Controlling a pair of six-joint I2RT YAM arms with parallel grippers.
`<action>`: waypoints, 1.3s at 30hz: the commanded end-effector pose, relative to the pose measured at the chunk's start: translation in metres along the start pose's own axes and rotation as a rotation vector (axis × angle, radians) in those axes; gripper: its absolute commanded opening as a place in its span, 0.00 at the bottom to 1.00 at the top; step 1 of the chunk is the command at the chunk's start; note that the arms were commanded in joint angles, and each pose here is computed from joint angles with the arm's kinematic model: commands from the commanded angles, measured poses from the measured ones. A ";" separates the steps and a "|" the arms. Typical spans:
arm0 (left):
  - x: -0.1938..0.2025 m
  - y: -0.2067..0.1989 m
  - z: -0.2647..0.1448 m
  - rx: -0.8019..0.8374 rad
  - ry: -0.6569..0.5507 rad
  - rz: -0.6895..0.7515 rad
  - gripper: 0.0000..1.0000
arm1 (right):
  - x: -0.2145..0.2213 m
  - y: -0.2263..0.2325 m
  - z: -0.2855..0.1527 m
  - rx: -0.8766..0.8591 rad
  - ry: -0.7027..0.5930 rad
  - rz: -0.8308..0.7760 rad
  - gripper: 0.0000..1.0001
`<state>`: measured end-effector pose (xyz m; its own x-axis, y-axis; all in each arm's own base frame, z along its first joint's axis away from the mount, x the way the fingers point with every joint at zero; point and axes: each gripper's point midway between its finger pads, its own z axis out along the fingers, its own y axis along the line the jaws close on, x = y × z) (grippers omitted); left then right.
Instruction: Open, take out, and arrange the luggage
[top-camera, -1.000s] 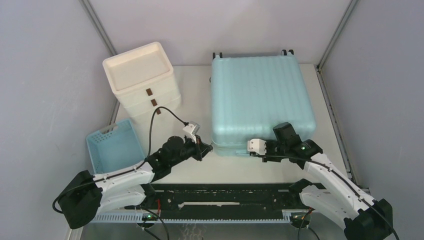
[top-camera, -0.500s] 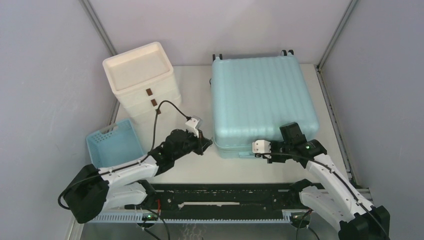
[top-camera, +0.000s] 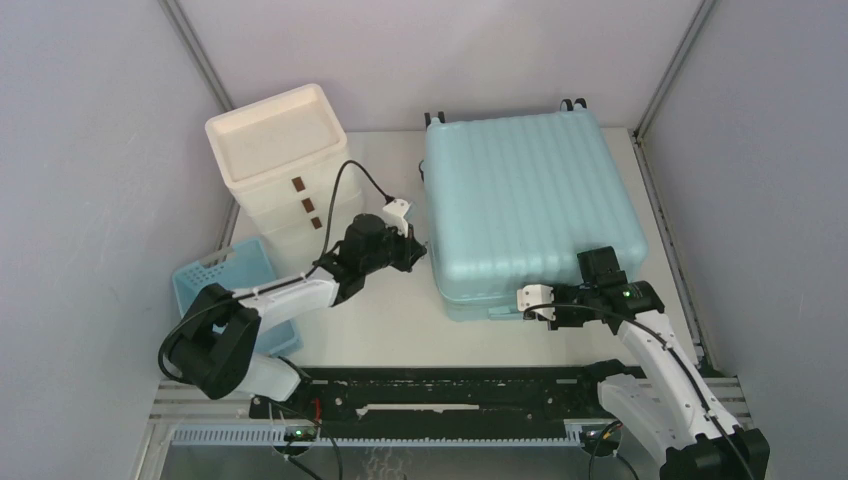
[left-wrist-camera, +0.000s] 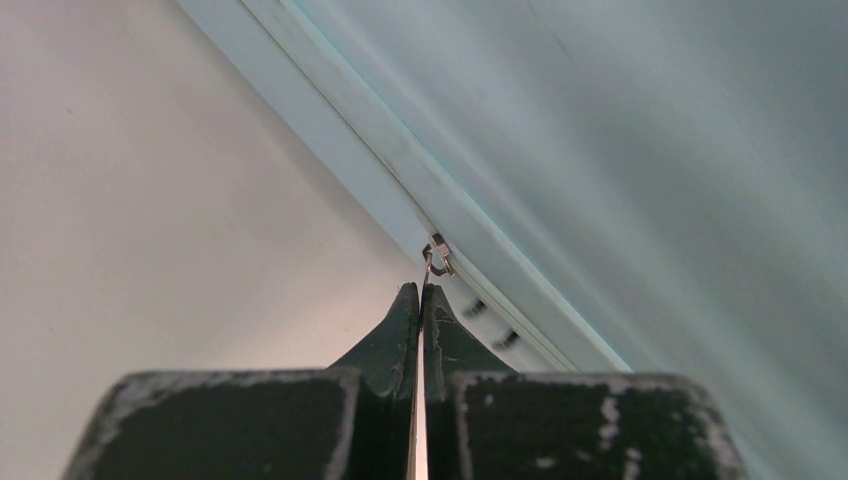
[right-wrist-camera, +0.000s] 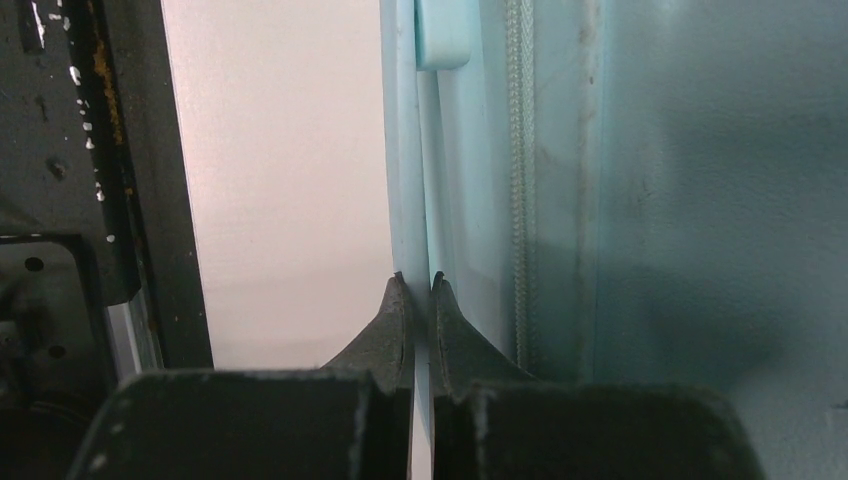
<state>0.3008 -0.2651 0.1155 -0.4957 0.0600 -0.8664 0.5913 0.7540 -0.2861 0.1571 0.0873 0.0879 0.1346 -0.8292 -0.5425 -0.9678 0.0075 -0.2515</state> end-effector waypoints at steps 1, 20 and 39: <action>-0.040 0.059 0.009 -0.191 -0.038 0.068 0.00 | 0.025 0.046 -0.020 -0.125 0.135 0.106 0.00; -0.141 0.130 0.069 -0.331 -0.065 0.088 0.00 | 0.035 0.049 -0.030 -0.110 0.148 0.039 0.00; -0.188 0.153 0.108 -0.323 -0.217 0.129 0.00 | 0.064 0.047 -0.046 -0.064 0.230 0.025 0.00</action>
<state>0.4948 -0.2605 0.1243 -0.4689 0.1528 -0.8699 0.5016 0.8567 -0.1199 0.1475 0.0424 0.0884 0.1945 -0.8649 -0.4627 -0.9446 -0.0379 -0.3261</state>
